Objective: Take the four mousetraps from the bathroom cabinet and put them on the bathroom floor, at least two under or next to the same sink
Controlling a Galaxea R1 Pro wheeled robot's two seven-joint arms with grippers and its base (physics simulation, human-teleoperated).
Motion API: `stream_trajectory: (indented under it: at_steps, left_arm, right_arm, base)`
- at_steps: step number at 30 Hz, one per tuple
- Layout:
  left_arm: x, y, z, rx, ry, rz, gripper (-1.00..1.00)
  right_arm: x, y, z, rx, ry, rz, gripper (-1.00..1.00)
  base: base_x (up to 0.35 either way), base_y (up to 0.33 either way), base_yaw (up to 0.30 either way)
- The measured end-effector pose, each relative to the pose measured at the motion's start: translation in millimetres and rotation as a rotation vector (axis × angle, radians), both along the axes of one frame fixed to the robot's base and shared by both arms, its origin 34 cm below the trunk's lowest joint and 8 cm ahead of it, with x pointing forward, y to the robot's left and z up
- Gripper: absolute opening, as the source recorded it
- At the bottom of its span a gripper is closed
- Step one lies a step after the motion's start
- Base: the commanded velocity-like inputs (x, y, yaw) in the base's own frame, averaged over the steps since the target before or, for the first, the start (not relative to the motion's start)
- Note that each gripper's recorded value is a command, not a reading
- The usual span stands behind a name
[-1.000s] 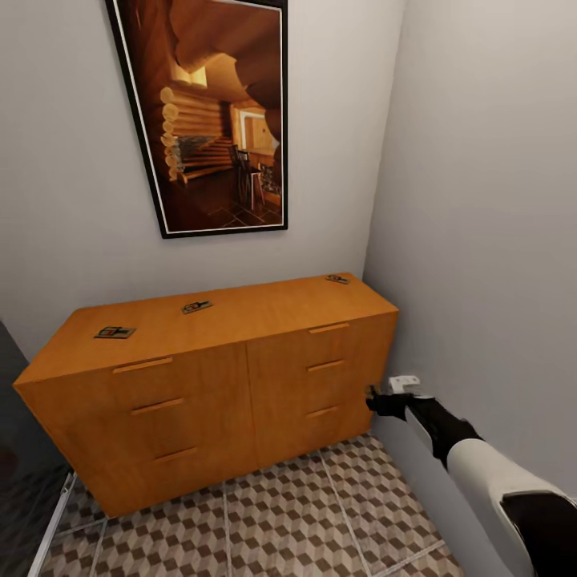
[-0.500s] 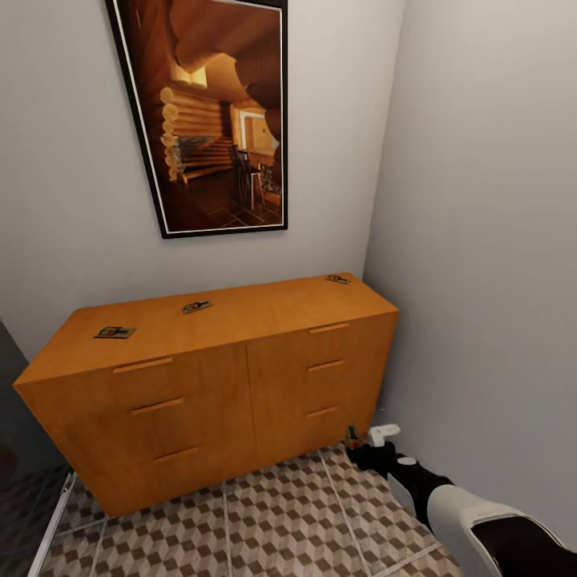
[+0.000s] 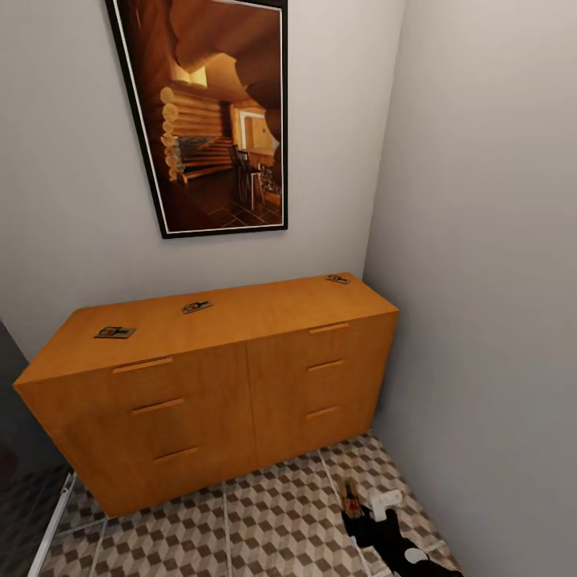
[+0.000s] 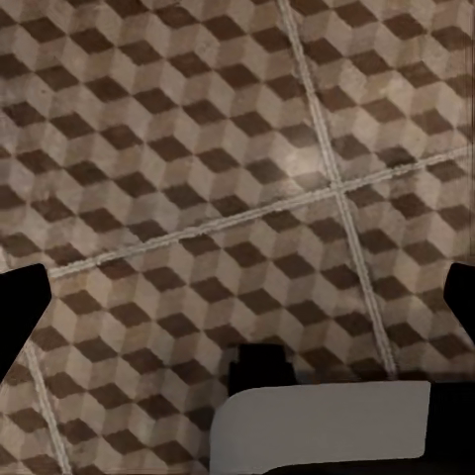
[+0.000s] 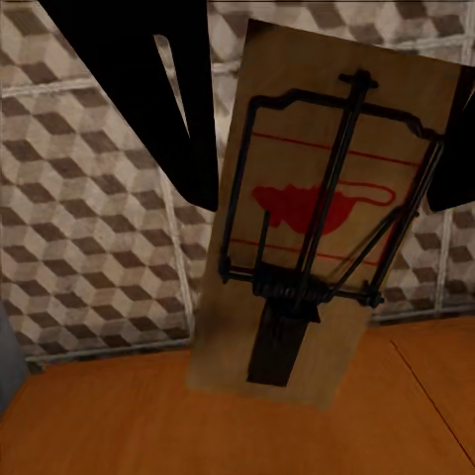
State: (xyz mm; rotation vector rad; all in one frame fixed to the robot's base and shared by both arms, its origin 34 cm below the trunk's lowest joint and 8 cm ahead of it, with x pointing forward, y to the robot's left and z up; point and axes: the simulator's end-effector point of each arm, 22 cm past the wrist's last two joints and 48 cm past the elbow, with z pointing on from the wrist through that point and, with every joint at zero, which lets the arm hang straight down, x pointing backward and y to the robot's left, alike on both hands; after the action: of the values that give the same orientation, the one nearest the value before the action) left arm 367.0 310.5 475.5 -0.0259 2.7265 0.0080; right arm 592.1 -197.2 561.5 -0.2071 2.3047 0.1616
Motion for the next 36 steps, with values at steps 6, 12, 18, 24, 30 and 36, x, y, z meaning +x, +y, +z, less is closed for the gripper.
stream_trajectory:
  at_steps: [6,12,18,24,30,36]
  left_arm:
    - [48,-18,24,-0.025,-0.035,-0.001,1.0]
    - [81,-66,47,-0.092,-0.044,-0.002,1.0]
    - [115,-96,76,-0.124,-0.106,-0.014,1.0]
    - [146,-95,119,-0.122,-0.106,-0.017,1.0]
    - [175,-93,172,-0.116,-0.146,-0.021,1.0]
    - [186,-91,204,-0.112,-0.144,-0.022,1.0]
  right_arm:
    - [-21,-7,-7,-0.019,-0.042,-0.033,-1.0]
    - [-25,-10,-7,-0.029,-0.055,-0.048,-1.0]
    - [-25,-11,-7,-0.03,-0.057,-0.051,-1.0]
    - [-25,-10,-7,-0.029,-0.057,-0.051,-1.0]
    - [-25,-10,-7,-0.029,-0.056,-0.05,-1.0]
    - [-26,-10,-7,-0.029,-0.054,-0.05,-1.0]
  base:
    - [0.0,0.0,0.0]
    - [0.0,0.0,0.0]
    - [0.0,0.0,0.0]
    - [0.0,0.0,0.0]
    - [0.0,0.0,0.0]
    - [0.0,0.0,0.0]
